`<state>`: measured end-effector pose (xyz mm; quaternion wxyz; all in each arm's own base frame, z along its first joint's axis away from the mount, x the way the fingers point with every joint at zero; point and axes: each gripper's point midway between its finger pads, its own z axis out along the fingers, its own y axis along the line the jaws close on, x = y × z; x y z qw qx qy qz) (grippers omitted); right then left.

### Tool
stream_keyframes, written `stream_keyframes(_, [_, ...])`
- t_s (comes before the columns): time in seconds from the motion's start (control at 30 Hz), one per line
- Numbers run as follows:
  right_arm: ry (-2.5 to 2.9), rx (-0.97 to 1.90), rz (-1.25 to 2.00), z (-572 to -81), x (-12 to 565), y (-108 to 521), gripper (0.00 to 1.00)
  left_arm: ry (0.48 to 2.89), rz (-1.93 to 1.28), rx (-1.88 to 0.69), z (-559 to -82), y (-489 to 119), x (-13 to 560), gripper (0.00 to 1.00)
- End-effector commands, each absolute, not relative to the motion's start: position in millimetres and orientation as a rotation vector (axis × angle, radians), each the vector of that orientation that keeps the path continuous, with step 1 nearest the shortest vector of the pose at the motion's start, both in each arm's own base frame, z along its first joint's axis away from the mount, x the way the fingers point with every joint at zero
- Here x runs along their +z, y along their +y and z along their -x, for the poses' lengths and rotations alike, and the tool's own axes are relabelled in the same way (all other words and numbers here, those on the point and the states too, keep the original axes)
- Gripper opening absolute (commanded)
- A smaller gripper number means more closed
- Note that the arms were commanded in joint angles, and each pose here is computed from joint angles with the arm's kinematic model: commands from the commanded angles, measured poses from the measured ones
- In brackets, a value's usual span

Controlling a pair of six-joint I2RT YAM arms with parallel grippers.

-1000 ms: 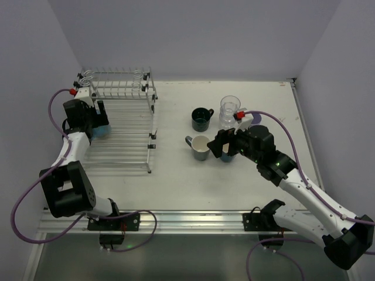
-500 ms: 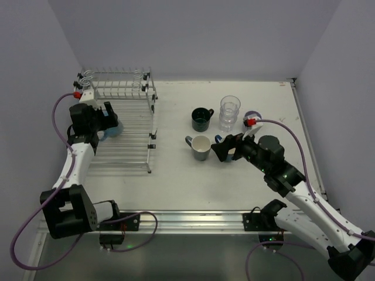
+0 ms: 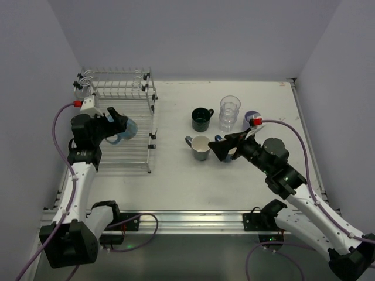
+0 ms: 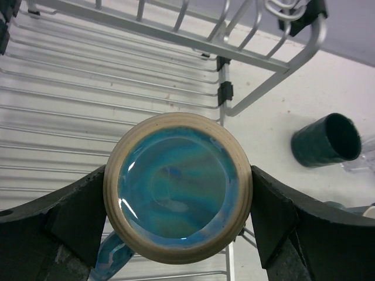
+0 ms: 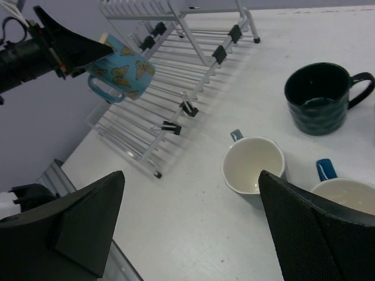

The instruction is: Unload the cups from the dish rack

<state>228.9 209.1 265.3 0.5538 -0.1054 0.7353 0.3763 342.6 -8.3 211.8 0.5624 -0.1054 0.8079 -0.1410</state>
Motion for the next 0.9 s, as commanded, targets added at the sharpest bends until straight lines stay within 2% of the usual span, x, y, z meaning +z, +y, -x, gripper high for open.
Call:
stream_keyframes(0.0, [1.655,1.089,0.238,-215.7,291.7,231.0,0.99,1.654,0.169,-0.46,-342.9,-29.2,296.8,0.02])
stream_keyframes(0.17, [1.58,1.299,0.242,-199.7,309.8,270.5,0.99,1.585,0.115,-0.581,-326.9,-49.9,329.5,0.0])
stream_keyframes(0.33, [1.526,1.484,0.281,-195.7,326.4,311.2,0.99,1.501,0.042,-0.811,-299.9,-85.1,353.0,0.0])
stream_keyframes(0.53, [1.48,1.48,0.278,-220.5,342.4,332.9,0.99,1.382,-0.043,-1.089,-266.6,-119.4,371.1,0.0])
stream_keyframes(0.87, [1.433,1.593,0.332,-243.1,363.6,378.4,0.97,1.314,-0.11,-1.246,-252.0,-140.3,380.3,0.0])
